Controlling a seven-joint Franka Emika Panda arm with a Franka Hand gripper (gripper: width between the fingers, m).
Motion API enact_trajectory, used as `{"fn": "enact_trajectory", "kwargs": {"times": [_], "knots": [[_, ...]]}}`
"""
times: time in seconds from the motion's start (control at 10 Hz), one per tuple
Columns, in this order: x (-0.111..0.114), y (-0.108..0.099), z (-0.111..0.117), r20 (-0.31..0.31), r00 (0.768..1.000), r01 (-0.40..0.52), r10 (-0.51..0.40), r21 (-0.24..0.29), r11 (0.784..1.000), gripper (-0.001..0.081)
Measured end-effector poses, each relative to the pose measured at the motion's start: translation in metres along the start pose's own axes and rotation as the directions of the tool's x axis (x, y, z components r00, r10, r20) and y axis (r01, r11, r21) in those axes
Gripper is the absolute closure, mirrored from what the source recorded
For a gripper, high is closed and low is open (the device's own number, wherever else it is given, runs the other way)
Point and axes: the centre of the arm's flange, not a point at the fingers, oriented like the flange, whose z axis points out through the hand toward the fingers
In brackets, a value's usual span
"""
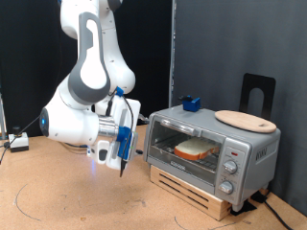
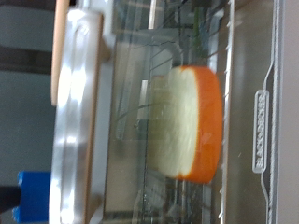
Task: Make a piece of toast with the oven
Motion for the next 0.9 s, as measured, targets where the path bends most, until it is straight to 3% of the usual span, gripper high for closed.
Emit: {"fn": "enact_trajectory", "kwargs": {"times": [0.3,0.4,0.6,0.7,0.9], "knots": [[0.032,-0.011,0.006,-0.055,0.997,-0.057,0.057,0.016,0.998,-0.0003],[0.031,-0.01,0.006,-0.044,0.998,-0.052,0.052,0.014,0.999,-0.0003],[0.027,-0.014,0.007,0.101,0.995,0.004,0.0,-0.034,0.999,-0.0003],[0.037,-0.018,0.006,0.131,0.991,0.031,-0.025,-0.047,0.998,-0.0003],[0.062,-0.025,0.008,0.099,0.994,0.042,-0.039,-0.025,0.999,-0.0003]]}}
